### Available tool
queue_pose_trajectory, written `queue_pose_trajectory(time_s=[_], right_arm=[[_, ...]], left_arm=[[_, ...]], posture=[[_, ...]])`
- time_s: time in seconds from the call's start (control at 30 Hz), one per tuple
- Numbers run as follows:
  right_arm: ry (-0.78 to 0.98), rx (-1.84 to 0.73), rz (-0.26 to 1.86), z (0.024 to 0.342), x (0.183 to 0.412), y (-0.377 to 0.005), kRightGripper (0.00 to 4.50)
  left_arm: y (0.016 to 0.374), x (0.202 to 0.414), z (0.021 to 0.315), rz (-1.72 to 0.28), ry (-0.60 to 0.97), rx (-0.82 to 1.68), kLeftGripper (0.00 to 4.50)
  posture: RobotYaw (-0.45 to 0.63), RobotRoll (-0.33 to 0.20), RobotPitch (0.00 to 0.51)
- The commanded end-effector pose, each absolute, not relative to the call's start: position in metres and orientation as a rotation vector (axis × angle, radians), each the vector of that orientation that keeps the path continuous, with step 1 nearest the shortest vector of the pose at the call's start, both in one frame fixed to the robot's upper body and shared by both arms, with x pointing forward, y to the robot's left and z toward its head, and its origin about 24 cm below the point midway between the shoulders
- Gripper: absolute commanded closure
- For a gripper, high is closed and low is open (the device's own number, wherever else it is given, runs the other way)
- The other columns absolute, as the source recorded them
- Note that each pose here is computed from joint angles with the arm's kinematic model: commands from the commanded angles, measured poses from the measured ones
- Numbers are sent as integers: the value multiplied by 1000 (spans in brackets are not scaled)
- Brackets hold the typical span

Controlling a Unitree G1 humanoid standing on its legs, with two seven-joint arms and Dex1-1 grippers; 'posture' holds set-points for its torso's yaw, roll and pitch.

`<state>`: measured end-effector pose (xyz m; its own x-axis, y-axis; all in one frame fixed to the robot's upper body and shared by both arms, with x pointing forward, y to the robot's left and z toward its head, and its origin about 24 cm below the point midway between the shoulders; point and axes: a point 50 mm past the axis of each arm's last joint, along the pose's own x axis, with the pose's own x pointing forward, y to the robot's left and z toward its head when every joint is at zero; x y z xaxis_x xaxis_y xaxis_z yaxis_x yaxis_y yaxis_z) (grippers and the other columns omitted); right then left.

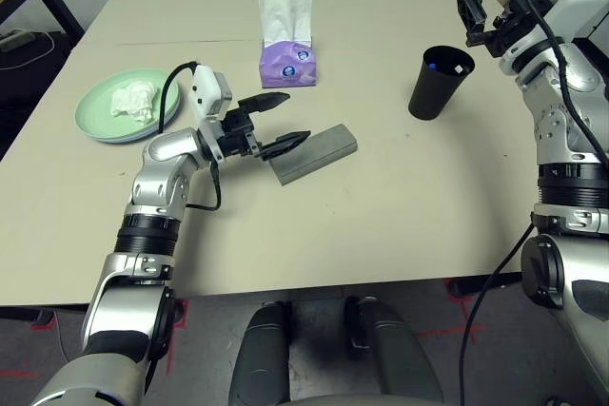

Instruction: Organize and tidy the items on the table.

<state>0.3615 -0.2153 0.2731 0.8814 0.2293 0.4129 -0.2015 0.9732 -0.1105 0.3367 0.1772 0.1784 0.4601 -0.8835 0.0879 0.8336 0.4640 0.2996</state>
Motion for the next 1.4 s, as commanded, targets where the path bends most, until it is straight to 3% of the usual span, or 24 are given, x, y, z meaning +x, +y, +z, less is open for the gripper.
queue_pose_trajectory(time_s=[0.03,0.27,0.57,0.9,1.4], right_arm=[[-492,-63,305,249,354,-217,53],[-493,12,188,195,338,-238,53],[-291,52,71,148,315,-275,53],[-324,29,-6,150,311,-302,53],[-247,12,24,128,321,-286,53]], left_arm=[[186,337,183,-933,-307,224,0],[234,350,204,-222,-385,44,0],[289,334,183,177,-312,137,0],[321,303,154,174,-313,51,0],[329,303,130,79,-226,27,0]], posture=[[54,0,131],[83,0,132],[106,0,128],[96,0,101],[79,0,99]])
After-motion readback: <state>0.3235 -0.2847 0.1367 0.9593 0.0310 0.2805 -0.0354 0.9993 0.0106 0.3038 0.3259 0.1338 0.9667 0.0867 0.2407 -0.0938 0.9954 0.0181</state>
